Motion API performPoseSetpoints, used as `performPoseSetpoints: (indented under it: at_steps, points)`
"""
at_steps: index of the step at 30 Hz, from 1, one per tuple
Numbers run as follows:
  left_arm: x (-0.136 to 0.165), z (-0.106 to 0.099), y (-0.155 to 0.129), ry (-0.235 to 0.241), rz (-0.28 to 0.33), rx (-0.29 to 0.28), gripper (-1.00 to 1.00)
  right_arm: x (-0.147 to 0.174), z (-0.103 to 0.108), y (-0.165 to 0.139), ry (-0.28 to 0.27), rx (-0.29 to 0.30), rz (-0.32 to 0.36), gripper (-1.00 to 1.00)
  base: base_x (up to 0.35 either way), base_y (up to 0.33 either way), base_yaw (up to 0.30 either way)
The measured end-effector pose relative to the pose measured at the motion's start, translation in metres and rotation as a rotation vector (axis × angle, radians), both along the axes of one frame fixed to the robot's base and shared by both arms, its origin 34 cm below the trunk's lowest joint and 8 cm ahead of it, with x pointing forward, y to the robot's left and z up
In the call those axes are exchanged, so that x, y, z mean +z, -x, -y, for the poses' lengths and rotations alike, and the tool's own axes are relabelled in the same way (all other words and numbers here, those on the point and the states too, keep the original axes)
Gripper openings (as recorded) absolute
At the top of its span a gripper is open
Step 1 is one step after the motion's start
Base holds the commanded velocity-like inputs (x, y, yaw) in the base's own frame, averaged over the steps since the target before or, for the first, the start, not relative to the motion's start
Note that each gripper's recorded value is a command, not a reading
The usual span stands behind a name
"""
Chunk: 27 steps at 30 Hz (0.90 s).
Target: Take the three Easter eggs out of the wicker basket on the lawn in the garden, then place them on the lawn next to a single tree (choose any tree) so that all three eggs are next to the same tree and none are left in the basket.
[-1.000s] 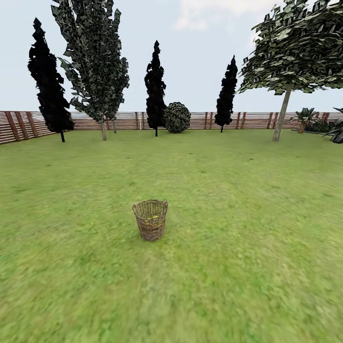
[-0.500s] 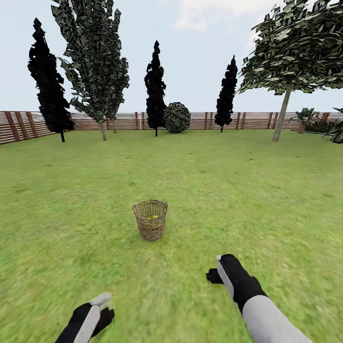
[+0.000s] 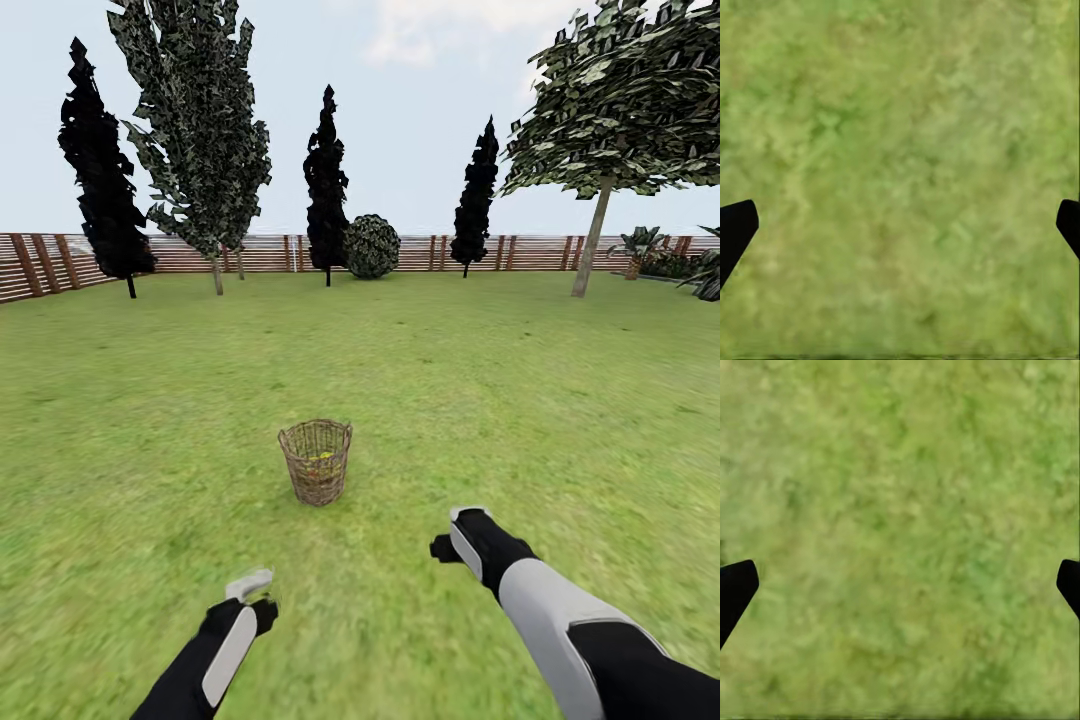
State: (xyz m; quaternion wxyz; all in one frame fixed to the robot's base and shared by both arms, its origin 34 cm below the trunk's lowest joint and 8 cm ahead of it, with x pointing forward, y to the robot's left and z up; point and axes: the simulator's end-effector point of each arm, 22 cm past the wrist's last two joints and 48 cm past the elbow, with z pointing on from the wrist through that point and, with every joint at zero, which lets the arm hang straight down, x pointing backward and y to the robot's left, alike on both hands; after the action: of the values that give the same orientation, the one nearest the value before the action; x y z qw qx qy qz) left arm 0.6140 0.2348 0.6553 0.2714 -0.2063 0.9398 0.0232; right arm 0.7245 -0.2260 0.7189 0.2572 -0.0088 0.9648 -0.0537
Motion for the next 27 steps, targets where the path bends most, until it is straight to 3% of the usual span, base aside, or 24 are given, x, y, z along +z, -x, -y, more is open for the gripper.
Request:
performPoseSetpoints:
  at_steps: [3,7,10,13,17,19,23,27]
  points:
    - [-0.013,-0.017,0.010,-0.034,-0.038,-0.007,1.00,-0.003,-0.005,0.003,0.004,0.028,-0.014,1.00,0.000,0.000,0.000]
    - [-0.017,-0.058,0.016,-0.081,-0.055,0.014,1.00,-0.004,-0.004,0.003,0.029,0.055,-0.009,1.00,0.000,0.000,0.000]
    - [-0.019,-0.069,0.018,-0.086,-0.069,0.009,1.00,-0.004,-0.001,0.003,0.035,0.057,-0.009,1.00,0.000,0.000,0.000]
    - [-0.023,-0.067,0.023,-0.060,-0.106,-0.031,1.00,-0.004,0.000,0.003,0.036,0.056,-0.009,1.00,0.000,0.000,0.000]
    - [-0.025,-0.042,0.020,0.035,-0.097,-0.107,1.00,-0.005,0.006,0.004,0.042,0.049,-0.013,1.00,0.000,0.000,0.000]
    - [-0.024,-0.038,0.018,0.052,-0.092,-0.121,1.00,-0.011,0.023,0.009,0.058,0.033,-0.031,1.00,0.000,0.000,0.000]
    - [-0.023,-0.049,0.019,0.046,-0.099,-0.114,1.00,-0.015,0.035,0.012,0.063,0.019,-0.042,1.00,0.000,0.041,0.000]
    - [-0.022,-0.079,0.021,0.037,-0.100,-0.064,1.00,-0.015,0.035,0.013,0.061,0.018,-0.045,1.00,0.000,0.276,0.000]
